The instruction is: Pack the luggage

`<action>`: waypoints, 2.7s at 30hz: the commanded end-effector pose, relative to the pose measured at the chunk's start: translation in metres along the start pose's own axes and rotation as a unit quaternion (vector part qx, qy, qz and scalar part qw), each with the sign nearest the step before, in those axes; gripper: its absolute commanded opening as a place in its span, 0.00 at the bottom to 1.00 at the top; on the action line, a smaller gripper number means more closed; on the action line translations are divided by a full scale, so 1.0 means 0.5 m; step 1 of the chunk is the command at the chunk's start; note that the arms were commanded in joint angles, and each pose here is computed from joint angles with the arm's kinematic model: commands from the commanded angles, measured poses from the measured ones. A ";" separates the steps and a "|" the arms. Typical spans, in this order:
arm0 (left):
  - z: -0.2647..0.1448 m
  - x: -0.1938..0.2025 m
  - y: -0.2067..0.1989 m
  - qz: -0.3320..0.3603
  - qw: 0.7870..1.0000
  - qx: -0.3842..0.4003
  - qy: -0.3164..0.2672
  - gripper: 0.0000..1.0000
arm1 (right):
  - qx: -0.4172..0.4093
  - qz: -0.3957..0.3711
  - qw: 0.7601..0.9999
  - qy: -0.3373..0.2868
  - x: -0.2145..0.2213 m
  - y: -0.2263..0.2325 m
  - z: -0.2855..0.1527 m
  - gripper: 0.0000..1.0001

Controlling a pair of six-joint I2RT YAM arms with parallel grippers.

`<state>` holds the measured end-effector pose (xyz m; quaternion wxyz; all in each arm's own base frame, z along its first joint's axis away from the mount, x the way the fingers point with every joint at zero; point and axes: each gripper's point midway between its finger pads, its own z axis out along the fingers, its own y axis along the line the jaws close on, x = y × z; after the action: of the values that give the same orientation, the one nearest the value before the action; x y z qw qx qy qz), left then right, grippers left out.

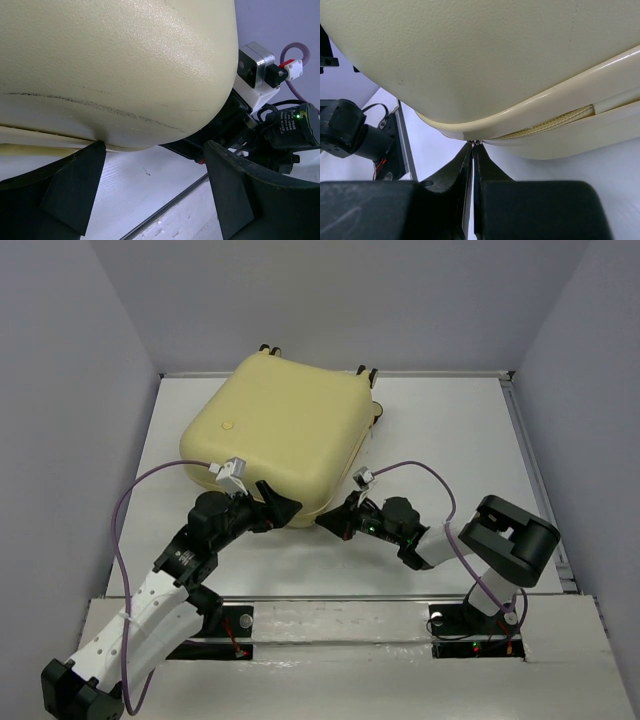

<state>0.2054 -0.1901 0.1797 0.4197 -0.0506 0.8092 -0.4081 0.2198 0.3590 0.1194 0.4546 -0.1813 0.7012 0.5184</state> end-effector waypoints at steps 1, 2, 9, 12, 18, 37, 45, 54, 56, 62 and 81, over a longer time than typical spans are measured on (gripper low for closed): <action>0.018 -0.031 -0.020 0.009 0.999 0.024 -0.039 0.91 | -0.032 -0.015 0.994 -0.099 -0.100 0.046 0.008 0.07; 0.020 -0.033 -0.022 0.009 0.999 0.025 -0.041 0.91 | -0.036 -0.015 0.995 -0.096 -0.097 0.054 0.005 0.07; 0.057 -0.066 -0.068 0.018 0.997 0.045 -0.055 0.89 | 0.042 -0.019 0.999 0.022 -0.002 0.012 -0.048 0.07; 0.098 -0.066 -0.097 0.026 0.997 0.048 -0.047 0.89 | 0.082 -0.034 0.993 0.076 0.025 -0.002 -0.091 0.07; 0.164 -0.114 -0.205 0.040 0.994 0.078 -0.071 0.89 | 0.042 -0.035 0.985 0.164 0.096 0.104 -0.114 0.07; 0.262 -0.180 -0.302 0.074 0.991 0.076 -0.088 0.89 | 0.098 0.007 0.992 0.079 0.079 0.123 -0.148 0.07; 0.146 -0.108 -0.178 0.060 0.995 0.026 -0.077 0.90 | 0.214 0.033 0.975 0.044 -0.004 -0.066 -0.189 0.08; 0.107 0.018 0.003 -0.060 0.994 -0.040 -0.080 0.82 | 0.281 0.046 0.958 -0.018 -0.181 -0.168 -0.222 0.34; 0.116 0.014 0.018 -0.076 0.991 -0.048 -0.100 0.82 | 0.309 0.061 0.948 -0.035 -0.208 -0.211 -0.248 0.39; 0.184 -0.022 0.017 -0.111 0.981 -0.066 -0.144 0.86 | 0.324 0.013 0.944 -0.066 -0.273 -0.276 -0.276 0.46; 0.245 -0.011 -0.002 -0.108 0.985 -0.053 -0.127 0.82 | 0.153 -0.125 0.980 -0.034 -0.283 -0.322 -0.248 0.47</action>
<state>0.2860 -0.2544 0.1105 0.4410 -0.2195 0.7858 -0.3739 0.3420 0.1516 0.1237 0.5079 -0.1109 0.7840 0.3392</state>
